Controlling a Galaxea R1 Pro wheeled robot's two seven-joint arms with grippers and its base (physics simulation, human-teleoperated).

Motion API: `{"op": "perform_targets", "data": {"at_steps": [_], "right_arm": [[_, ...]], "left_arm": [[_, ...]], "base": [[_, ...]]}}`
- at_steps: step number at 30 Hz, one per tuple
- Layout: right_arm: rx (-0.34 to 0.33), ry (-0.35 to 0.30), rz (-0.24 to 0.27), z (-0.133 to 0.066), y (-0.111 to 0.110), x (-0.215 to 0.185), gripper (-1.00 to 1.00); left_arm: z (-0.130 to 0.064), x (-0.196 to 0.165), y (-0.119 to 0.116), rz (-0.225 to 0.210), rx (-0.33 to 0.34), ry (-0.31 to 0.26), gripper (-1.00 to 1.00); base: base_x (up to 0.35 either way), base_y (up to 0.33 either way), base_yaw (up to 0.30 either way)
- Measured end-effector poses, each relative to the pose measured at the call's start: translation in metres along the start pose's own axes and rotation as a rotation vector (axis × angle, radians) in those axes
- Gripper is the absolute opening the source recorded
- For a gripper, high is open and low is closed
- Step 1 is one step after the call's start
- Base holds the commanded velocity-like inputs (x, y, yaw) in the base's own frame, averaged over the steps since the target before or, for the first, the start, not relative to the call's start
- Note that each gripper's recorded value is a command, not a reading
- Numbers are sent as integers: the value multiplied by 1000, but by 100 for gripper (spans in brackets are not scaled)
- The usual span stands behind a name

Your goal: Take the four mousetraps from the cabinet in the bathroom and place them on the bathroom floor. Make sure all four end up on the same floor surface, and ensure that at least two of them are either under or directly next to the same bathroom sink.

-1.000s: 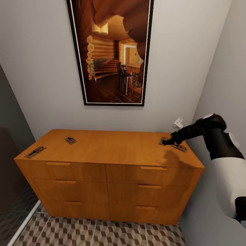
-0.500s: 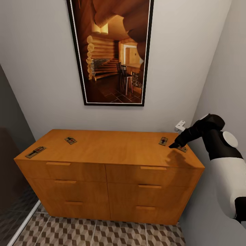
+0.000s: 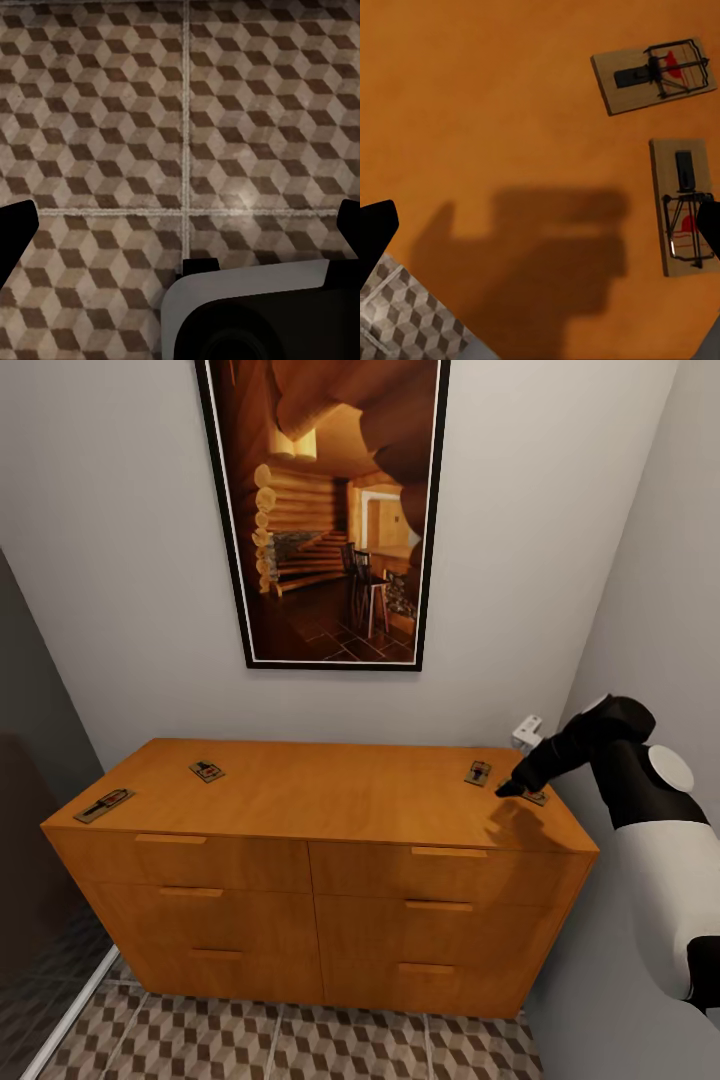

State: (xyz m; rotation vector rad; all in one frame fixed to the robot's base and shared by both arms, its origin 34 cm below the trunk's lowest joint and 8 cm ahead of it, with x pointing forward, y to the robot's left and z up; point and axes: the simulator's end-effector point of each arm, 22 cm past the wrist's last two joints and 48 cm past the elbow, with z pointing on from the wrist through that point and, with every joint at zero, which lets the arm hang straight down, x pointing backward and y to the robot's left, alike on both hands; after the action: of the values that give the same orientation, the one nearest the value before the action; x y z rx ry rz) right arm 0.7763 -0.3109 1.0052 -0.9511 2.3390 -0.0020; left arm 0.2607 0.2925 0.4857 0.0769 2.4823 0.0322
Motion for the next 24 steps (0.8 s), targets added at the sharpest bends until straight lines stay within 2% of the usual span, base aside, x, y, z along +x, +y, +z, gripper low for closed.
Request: {"op": "perform_targets", "data": {"at_steps": [24], "right_arm": [[-11, 6, -2, 3, 1, 3, 100]], "left_arm": [[0, 0, 0, 0, 0, 0, 100]], "base": [[0, 0, 0]]}}
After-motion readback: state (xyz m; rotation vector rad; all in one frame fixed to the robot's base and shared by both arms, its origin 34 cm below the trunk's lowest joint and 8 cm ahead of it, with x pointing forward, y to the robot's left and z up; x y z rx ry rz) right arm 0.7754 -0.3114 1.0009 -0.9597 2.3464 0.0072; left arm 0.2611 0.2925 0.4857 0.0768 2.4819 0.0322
